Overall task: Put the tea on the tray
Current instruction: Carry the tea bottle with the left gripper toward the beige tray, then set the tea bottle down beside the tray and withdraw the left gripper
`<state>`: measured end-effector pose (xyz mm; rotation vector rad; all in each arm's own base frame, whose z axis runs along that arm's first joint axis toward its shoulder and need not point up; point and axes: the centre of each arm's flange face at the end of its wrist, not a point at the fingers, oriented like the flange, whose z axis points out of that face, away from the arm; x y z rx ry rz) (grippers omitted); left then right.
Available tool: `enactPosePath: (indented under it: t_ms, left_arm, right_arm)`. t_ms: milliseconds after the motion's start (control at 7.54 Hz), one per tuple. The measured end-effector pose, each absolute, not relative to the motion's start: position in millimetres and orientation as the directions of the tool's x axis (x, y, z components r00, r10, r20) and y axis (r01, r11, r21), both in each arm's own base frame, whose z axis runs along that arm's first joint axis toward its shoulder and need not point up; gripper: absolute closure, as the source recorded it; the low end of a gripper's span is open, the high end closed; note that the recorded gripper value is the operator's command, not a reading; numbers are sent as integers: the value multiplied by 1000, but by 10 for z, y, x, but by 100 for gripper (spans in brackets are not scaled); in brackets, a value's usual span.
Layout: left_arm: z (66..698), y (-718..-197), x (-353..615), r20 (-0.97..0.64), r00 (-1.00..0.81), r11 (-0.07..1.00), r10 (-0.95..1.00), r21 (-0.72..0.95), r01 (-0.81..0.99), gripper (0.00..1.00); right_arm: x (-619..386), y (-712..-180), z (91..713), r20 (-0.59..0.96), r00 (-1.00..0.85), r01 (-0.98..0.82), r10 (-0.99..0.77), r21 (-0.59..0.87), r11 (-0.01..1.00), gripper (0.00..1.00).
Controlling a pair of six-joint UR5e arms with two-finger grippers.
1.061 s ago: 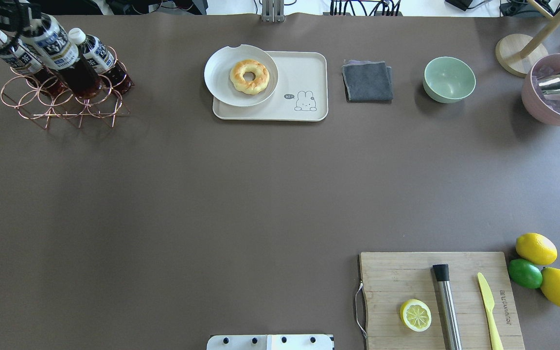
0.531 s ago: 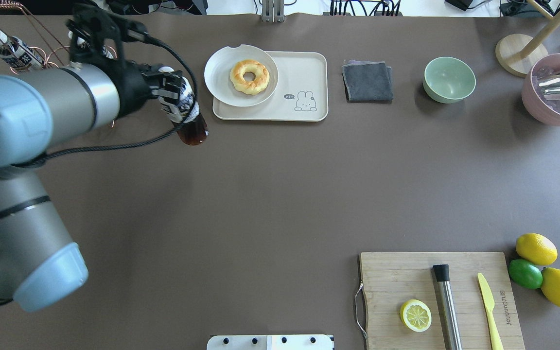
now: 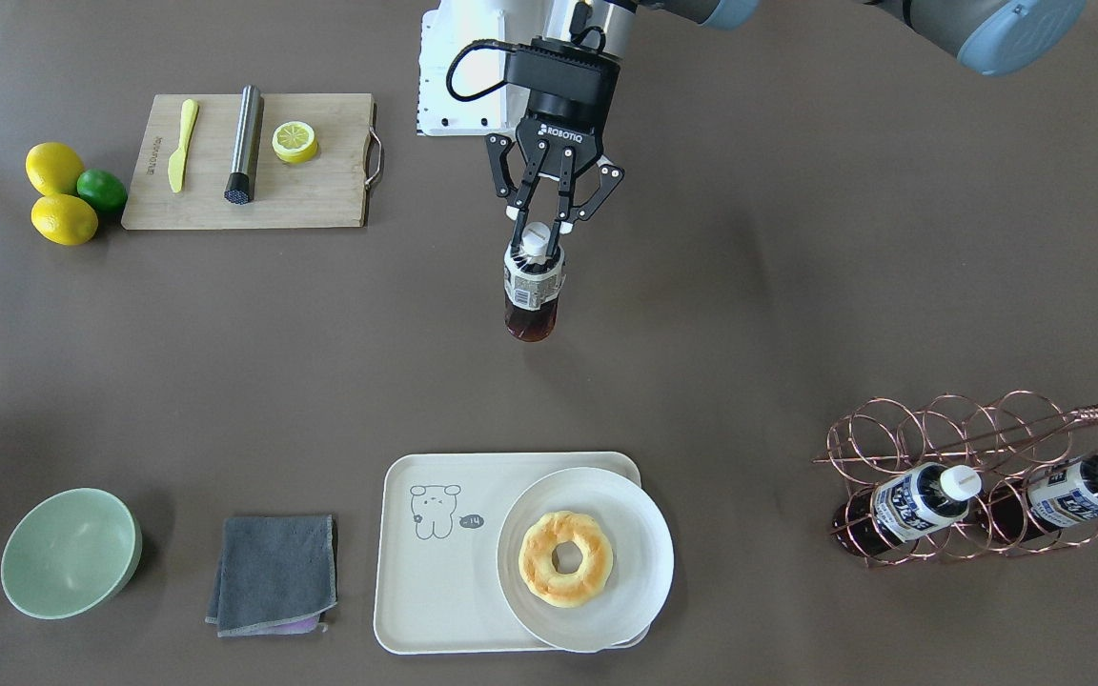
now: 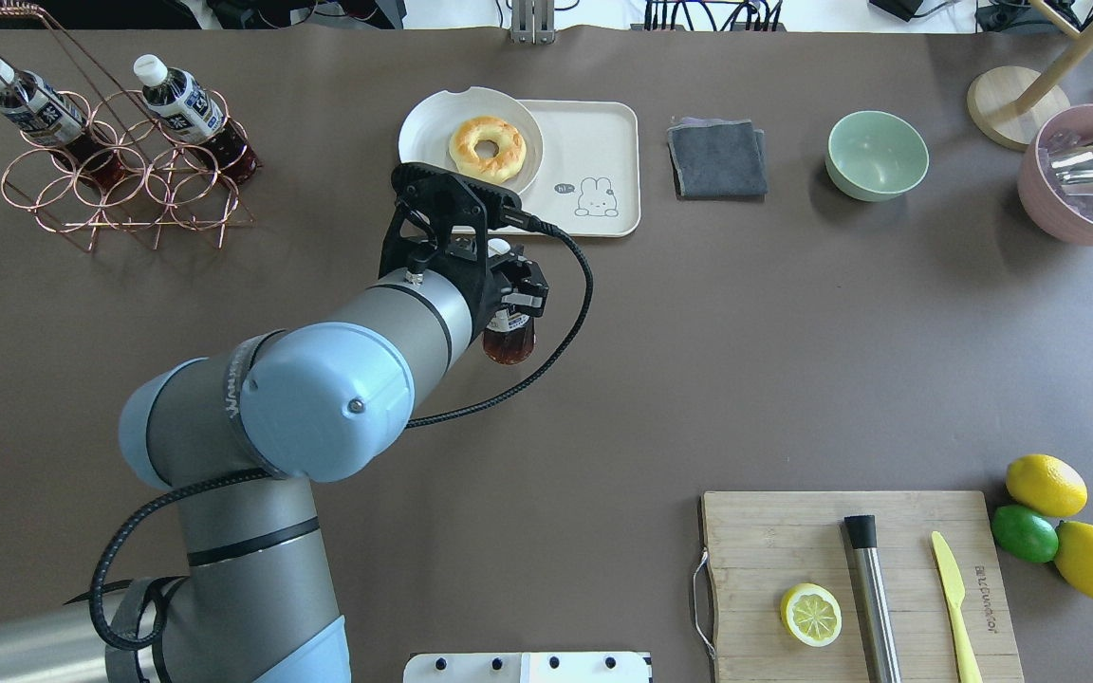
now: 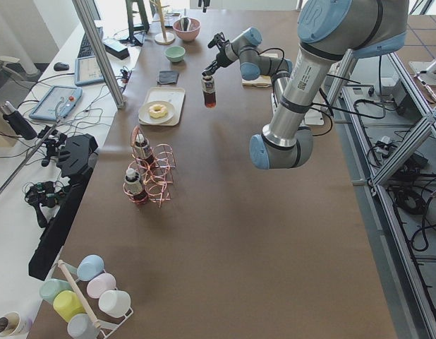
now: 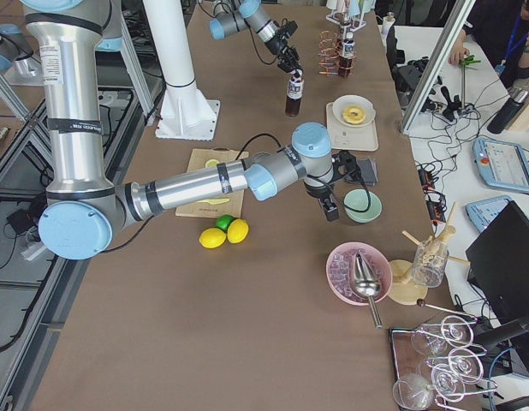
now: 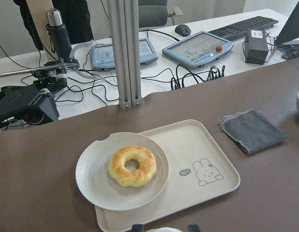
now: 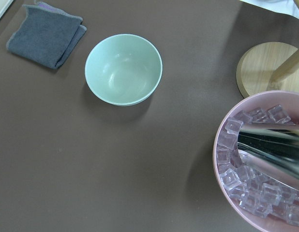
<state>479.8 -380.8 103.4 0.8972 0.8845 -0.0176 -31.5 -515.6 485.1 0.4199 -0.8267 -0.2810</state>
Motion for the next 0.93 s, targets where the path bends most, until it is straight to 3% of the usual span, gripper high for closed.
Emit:
enactPosePath:
  t_ms: [796,929]
  left_arm:
    - [1117,-3586,5178,-671,668,638,321,675,372,100]
    - [1121,-3579,5184,-671,668,638,322,675,371,79]
  right_arm:
    - [-331,-5159,4844,647,647,81,-403,468,880,1]
    - [-331,-5159,4845,647,648,81,-403,467,880,1]
